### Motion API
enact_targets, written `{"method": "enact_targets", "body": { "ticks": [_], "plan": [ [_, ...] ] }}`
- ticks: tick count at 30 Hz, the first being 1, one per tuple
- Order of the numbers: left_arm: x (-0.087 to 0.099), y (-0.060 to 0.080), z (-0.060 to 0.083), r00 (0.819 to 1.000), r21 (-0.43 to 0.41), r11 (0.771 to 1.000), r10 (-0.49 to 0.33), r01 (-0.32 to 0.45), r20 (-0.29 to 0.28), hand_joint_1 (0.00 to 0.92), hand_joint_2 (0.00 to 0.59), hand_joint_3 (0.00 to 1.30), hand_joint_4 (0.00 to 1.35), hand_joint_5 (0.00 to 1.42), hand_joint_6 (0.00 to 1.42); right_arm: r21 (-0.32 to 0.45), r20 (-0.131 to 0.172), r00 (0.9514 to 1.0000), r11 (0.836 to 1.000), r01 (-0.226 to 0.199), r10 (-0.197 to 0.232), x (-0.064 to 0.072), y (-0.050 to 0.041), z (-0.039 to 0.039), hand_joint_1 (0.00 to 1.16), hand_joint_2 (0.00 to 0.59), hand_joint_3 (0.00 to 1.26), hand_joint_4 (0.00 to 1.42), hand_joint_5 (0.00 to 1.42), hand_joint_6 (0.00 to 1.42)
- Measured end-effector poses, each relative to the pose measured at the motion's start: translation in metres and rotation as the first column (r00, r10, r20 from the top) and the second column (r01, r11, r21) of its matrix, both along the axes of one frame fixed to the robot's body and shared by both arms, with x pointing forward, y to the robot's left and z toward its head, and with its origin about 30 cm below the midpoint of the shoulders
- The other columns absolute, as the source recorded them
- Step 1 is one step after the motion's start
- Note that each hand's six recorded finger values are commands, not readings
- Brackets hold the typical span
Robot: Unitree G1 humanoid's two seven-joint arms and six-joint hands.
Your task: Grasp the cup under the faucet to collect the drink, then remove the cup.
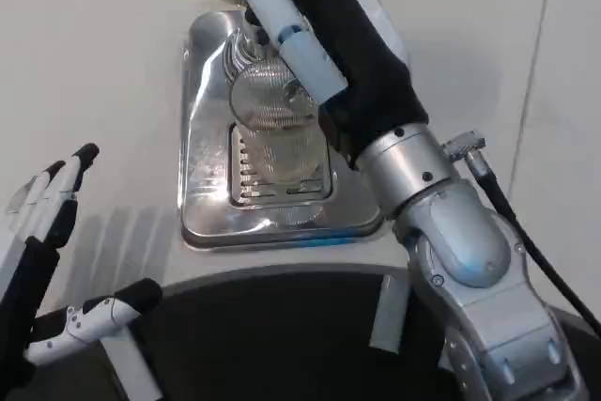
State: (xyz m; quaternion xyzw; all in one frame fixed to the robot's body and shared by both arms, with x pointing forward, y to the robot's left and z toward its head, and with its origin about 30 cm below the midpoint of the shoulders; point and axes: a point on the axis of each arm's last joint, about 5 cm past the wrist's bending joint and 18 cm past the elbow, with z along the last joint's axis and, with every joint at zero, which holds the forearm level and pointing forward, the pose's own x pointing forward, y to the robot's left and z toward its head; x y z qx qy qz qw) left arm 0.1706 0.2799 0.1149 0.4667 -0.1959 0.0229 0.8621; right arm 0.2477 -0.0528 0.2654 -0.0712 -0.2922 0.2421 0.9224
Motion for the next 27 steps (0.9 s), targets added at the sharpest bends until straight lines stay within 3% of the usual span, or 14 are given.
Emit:
{"method": "enact_targets", "body": {
  "ticks": [3, 5, 8, 11, 14, 16, 18, 19, 20, 21, 22, 23, 27],
  "plan": [
    [0.000, 0.000, 0.000, 1.000, 0.000, 1.000, 0.000, 0.000, 0.001, 0.000, 0.058, 0.00, 0.00, 0.00, 0.00, -0.069, 0.009, 0.9999, 0.998, -0.013, 0.013, 0.002, -0.0005, 0.0054, 0.00, 0.453, 0.00, 0.00, 0.00, 0.00],
    [0.000, 0.000, 0.000, 1.000, 0.000, 1.000, 0.000, 0.000, 0.001, 0.000, 0.058, 0.00, 0.00, 0.00, 0.00, -0.164, 0.015, 0.9995, 0.986, -0.026, 0.029, 0.007, -0.0005, 0.0135, 0.00, 0.452, 0.00, 0.00, 0.00, 0.00],
    [0.000, 0.000, 0.000, 1.000, -0.001, 1.000, 0.000, 0.000, 0.001, 0.000, 0.055, 0.00, 0.00, 0.00, 0.00, -0.234, 0.011, 0.9987, 0.971, -0.045, 0.049, 0.009, 0.0008, 0.0205, 0.00, 0.452, 0.00, 0.00, 0.00, 0.00],
    [0.001, -0.001, -0.001, 1.000, -0.006, 1.000, 0.000, 0.000, 0.002, 0.000, 0.052, 0.00, 0.00, 0.00, 0.00, -0.318, 0.026, 0.9981, 0.947, -0.044, 0.056, 0.009, 0.0038, 0.0269, 0.00, 0.453, 0.00, 0.00, 0.00, 0.00],
    [0.001, -0.001, -0.001, 1.000, -0.003, 1.000, -0.001, 0.001, 0.002, 0.000, 0.051, 0.00, 0.00, 0.00, 0.00, -0.409, 0.070, 0.9968, 0.912, -0.006, 0.038, 0.007, 0.0064, 0.0330, 0.00, 0.458, 0.00, 0.00, 0.00, 0.00],
    [0.001, -0.002, -0.001, 1.000, 0.000, 1.000, -0.001, 0.001, 0.001, 0.000, 0.050, 0.00, 0.00, 0.00, 0.00, -0.490, 0.120, 0.9926, 0.871, 0.045, 0.017, 0.004, 0.0092, 0.0377, 0.00, 0.463, 0.00, 0.00, 0.00, 0.00],
    [0.002, -0.002, -0.001, 1.000, 0.004, 1.000, -0.002, 0.002, 0.001, 0.000, 0.049, 0.00, 0.00, 0.00, 0.00, -0.535, 0.154, 0.9880, 0.841, 0.084, -0.001, 0.002, 0.0118, 0.0392, 0.00, 0.476, 0.00, 0.00, 0.00, 0.00],
    [0.002, -0.002, -0.001, 1.000, 0.005, 1.000, -0.001, 0.001, 0.001, 0.000, 0.048, 0.00, 0.00, 0.00, 0.00, -0.543, 0.161, 0.9870, 0.835, 0.092, -0.005, 0.001, 0.0121, 0.0393, 0.00, 0.479, 0.00, 0.00, 0.00, 0.00],
    [0.002, -0.002, -0.001, 1.000, 0.004, 1.000, -0.001, 0.001, 0.001, 0.000, 0.047, 0.00, 0.00, 0.00, 0.00, -0.560, 0.177, 0.9841, 0.821, 0.110, -0.011, 0.000, 0.0129, 0.0393, 0.00, 0.480, 0.00, 0.00, 0.00, 0.00],
    [0.002, -0.003, -0.001, 1.000, 0.006, 1.000, 0.000, 0.000, 0.000, 0.000, 0.047, 0.00, 0.00, 0.00, 0.00, -0.586, 0.206, 0.9783, 0.798, 0.140, -0.020, -0.001, 0.0147, 0.0394, 0.00, 0.481, 0.00, 0.00, 0.00, 0.00],
    [0.002, -0.003, -0.001, 1.000, 0.006, 1.000, 0.001, -0.001, -0.001, 0.000, 0.047, 0.00, 0.00, 0.00, 0.00, -0.592, 0.212, 0.9770, 0.792, 0.147, -0.023, -0.001, 0.0151, 0.0395, 0.00, 0.482, 0.00, 0.00, 0.00, 0.00],
    [0.002, -0.003, -0.001, 1.000, 0.007, 1.000, 0.003, -0.003, -0.002, 0.000, 0.046, 0.00, 0.00, 0.00, 0.00, -0.608, 0.234, 0.9716, 0.776, 0.171, -0.031, -0.003, 0.0166, 0.0391, 0.00, 0.484, 0.00, 0.00, 0.00, 0.00],
    [0.003, -0.004, -0.002, 1.000, 0.004, 1.000, 0.006, -0.006, -0.002, 0.000, 0.046, 0.00, 0.00, 0.00, 0.00, -0.635, 0.283, 0.9580, 0.739, 0.225, -0.049, -0.005, 0.0200, 0.0383, 0.00, 0.499, 0.00, 0.00, 0.00, 0.00]
  ]
}}
